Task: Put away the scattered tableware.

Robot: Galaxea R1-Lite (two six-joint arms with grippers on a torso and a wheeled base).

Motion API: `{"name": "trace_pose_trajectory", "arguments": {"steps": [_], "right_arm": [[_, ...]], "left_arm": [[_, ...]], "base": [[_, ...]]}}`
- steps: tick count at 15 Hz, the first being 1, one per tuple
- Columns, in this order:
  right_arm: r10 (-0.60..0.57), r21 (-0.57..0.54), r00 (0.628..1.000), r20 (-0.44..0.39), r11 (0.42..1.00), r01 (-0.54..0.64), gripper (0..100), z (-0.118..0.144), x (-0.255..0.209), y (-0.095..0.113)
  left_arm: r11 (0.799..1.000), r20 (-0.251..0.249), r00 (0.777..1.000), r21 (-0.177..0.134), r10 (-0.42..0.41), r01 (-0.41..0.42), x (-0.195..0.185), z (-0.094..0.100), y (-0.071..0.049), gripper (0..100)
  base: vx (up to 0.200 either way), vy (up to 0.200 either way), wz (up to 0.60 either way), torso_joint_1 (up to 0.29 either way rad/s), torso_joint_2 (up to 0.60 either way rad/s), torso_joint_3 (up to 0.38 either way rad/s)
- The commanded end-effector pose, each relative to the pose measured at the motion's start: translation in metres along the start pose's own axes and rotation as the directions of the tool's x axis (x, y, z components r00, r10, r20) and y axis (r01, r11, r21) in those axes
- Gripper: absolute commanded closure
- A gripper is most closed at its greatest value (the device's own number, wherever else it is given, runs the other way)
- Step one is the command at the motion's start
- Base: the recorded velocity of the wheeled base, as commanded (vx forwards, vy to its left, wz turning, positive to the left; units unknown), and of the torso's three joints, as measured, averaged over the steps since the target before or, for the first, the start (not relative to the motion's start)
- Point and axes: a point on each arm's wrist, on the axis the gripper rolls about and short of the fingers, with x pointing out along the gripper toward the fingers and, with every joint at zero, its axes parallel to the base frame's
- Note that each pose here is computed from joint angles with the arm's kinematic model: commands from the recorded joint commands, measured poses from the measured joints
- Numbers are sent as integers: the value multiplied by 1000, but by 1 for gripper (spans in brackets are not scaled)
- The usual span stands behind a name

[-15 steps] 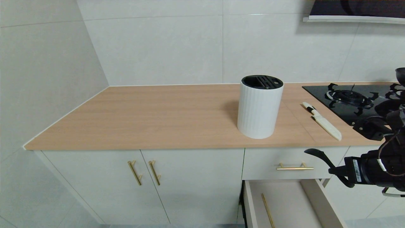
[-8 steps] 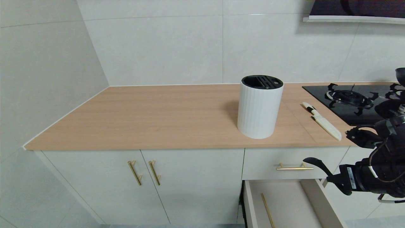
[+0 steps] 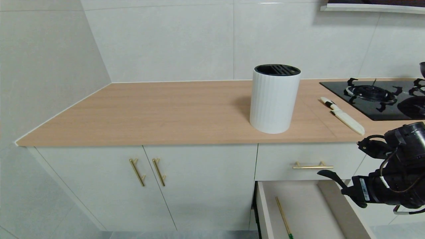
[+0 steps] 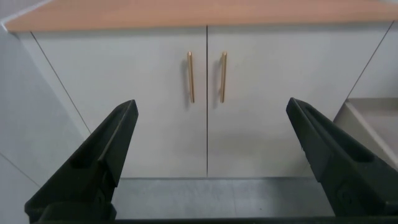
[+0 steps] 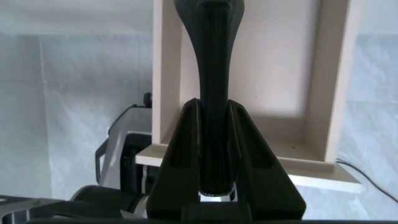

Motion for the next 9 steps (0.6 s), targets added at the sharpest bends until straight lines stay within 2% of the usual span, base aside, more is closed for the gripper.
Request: {"name": "trace_pose_trajectory", "arguments": {"steps": [1,9], "right_arm": [[-1,0,1000,-9,1000,1,100,0,2,0],[-2,-2,1000,-24,1000,2,100,-2,5,0]], "left_arm": [[1000,-1,1000,0,1,-1,0,0,0,0],[1000,-1,1000,0,-1,1,0,0,0,0]], "base": [[0,0,0,-207,500,281],[0,0,0,-178,481,297]]}}
